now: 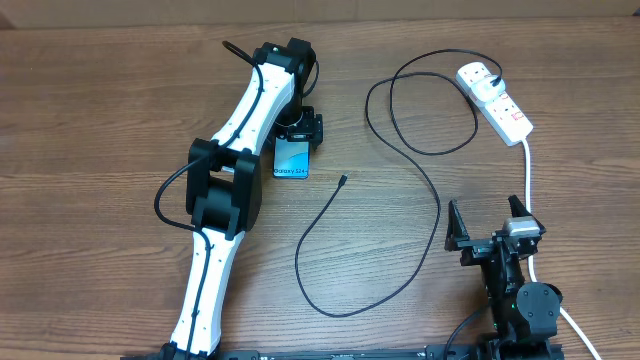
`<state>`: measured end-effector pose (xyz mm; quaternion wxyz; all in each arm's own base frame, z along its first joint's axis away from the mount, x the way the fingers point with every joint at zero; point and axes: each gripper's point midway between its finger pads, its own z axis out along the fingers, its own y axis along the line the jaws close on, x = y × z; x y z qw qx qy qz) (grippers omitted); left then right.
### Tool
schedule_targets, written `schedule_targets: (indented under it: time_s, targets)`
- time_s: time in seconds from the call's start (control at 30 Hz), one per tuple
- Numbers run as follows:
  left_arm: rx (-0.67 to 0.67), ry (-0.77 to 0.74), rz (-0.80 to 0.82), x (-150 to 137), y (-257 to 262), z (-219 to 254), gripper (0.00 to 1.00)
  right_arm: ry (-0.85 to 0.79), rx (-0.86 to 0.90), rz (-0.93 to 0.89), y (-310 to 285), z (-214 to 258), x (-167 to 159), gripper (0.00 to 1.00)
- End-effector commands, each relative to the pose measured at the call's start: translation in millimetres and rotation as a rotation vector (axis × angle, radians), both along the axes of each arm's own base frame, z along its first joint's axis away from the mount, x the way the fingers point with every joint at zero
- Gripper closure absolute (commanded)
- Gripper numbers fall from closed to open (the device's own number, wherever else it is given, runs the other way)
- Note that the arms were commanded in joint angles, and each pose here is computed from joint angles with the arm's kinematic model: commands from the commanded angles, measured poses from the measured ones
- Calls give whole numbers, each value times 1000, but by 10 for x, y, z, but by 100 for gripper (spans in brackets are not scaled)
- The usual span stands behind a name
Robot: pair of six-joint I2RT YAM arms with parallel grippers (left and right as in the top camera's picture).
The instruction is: Plug charger to phone and switch on socket
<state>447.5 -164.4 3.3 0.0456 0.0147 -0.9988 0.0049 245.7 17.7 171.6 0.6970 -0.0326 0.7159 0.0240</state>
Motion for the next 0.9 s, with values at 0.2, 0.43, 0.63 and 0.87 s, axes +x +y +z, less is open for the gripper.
schedule_targets:
  time_s: [0.2,0.43,0.63,0.87]
  targets:
    - [45,70,-7,-159,43,-364,9,-4,3,-9,-17,-16,3,0]
    - [55,78,-14,-183,73,-399,15,-4,3,-9,-17,-16,3,0]
    - [55,78,-14,-184,73,-398,20,-4,3,-9,-17,-16,3,0]
    - [81,71,-17,-173,119,-398,21,-4,3,-8,-16,-16,2,0]
